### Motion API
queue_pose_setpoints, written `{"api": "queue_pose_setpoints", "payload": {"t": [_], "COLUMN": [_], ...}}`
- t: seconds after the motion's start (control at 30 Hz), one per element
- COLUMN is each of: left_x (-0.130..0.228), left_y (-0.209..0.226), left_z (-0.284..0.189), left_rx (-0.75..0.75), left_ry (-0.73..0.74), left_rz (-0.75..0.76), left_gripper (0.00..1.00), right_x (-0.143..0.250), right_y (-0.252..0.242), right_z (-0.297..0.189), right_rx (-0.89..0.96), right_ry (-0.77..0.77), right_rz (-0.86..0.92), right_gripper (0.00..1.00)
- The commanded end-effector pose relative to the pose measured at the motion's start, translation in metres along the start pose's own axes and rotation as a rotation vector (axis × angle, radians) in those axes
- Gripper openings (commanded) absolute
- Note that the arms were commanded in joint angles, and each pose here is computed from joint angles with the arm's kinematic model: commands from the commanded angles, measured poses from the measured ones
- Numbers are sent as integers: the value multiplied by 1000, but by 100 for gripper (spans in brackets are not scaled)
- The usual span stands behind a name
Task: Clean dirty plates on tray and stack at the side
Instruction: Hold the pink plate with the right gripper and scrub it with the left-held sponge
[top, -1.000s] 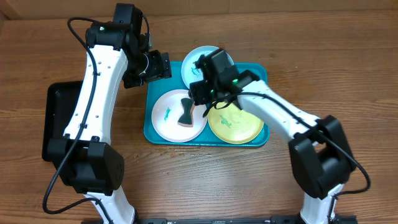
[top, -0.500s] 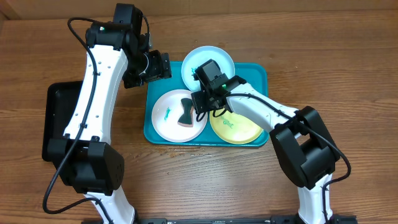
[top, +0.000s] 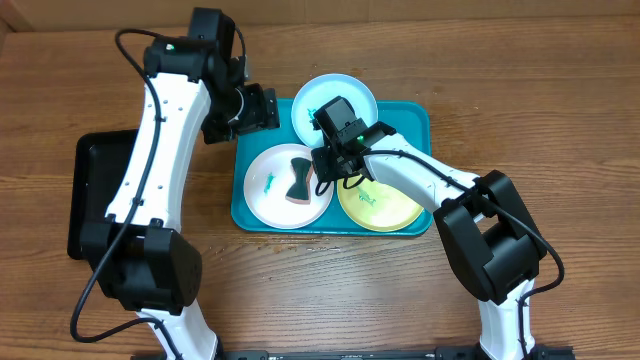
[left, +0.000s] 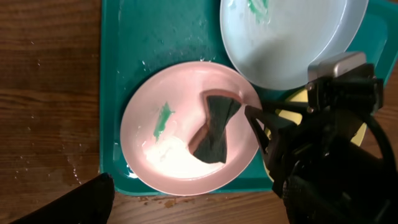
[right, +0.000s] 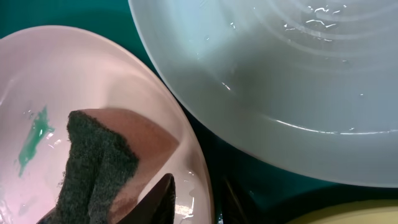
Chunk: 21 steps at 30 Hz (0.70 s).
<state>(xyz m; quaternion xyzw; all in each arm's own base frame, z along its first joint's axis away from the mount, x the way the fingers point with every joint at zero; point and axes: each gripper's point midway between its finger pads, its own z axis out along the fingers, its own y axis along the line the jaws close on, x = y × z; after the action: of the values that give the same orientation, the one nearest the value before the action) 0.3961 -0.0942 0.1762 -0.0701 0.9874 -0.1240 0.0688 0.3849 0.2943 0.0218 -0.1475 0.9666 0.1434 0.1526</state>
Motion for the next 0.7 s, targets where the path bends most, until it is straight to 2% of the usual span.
{"api": "queue_pose_setpoints", "payload": {"t": [0.0,0.2,0.37,0.4,0.53,0.67], "left_x": [10,20,34,39,49,55], "left_y": [0,3,-5,-8,-9,-5], "left_z": [16,28,43,51,70,83], "left_rx": [-14,-24,14,19,12,9], "left_ry": [48,86,134,146,167,179], "left_rz": [29,28,76,85,105,105], "left_gripper": [86,70,61,61,66,66], "right_x": [-4,0,0,0,3,8], "right_y": [3,1,1,1,0,-2], "right_z": [-1,-1,-1,-1,0,2], "right_rx": [1,10,10,10,12,17], "right_ry": [-8,5,5,6,12,25], "right_rz": [-5,-2,-2,-1,2,4], "right_gripper": [29,32,22,16,15,15]}}
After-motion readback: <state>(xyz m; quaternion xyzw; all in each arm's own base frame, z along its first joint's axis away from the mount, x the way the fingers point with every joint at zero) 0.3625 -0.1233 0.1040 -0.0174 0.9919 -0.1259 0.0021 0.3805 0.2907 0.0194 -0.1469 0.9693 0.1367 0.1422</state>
